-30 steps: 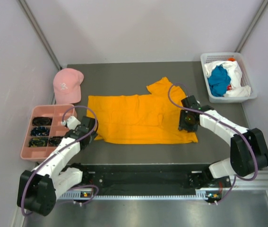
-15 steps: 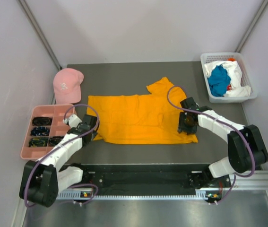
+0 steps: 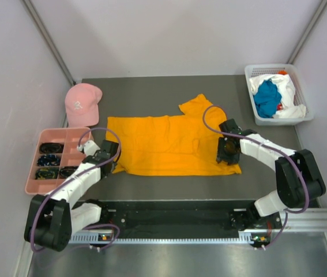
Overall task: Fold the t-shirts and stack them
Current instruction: Fold the flattened tshirt in 1/3 of the way
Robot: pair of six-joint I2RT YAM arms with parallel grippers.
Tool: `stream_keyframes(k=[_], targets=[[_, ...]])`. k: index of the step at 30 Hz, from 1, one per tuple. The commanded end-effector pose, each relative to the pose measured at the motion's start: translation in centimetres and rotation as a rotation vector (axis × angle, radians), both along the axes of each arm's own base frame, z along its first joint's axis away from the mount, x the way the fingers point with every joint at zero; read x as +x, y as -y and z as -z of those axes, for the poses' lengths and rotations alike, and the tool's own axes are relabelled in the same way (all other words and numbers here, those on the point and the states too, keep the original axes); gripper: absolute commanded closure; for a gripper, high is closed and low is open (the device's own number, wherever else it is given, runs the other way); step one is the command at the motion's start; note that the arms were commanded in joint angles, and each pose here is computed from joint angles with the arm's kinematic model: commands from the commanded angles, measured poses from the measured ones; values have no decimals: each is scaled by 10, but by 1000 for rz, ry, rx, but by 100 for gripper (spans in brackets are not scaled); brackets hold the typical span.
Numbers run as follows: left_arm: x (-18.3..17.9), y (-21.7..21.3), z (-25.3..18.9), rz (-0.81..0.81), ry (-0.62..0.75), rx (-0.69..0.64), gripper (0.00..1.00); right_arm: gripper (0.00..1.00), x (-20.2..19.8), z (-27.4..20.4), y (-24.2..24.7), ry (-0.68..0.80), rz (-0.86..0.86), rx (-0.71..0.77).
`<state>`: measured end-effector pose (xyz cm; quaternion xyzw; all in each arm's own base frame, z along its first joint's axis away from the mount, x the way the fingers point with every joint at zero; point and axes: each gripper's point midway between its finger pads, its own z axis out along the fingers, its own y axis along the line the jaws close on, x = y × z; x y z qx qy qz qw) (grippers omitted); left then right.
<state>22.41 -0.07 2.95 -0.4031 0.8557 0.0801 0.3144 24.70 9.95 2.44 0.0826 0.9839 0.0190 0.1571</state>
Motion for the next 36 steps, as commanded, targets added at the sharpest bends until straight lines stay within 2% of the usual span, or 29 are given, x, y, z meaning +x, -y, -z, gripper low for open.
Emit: stream_keyframes(k=[1, 8, 18, 20, 23, 24, 26, 28, 31, 36], targets=[[11, -8, -23, 5, 22, 48, 100, 53, 6, 0, -5, 20, -7, 16], [13, -19, -33, 26, -48, 128, 100, 53, 6, 5, -7, 7, -10, 22], [7, -25, -34, -1, -63, 129, 100, 53, 4, 6, -5, -3, -6, 11], [5, -28, -37, -20, -56, 132, 97, 53, 6, 6, -6, 1, -4, 14], [4, -29, -45, -35, -27, 127, 87, 53, 6, 6, -6, 0, -7, 15], [4, -29, -49, -36, -9, 120, 73, 53, 5, 6, -6, -1, -7, 15], [2, -31, -53, -47, -3, 126, 55, 53, 5, 5, -7, 1, -8, 17], [0, -33, -62, -54, 9, 131, 26, 53, 5, 6, -6, 0, -6, 17], [3, -33, -79, -60, 46, 127, 3, 53, 6, 5, -8, 2, -10, 24], [13, -33, -112, -56, 124, 124, 1, 53, 7, 2, -8, 14, -9, 25]])
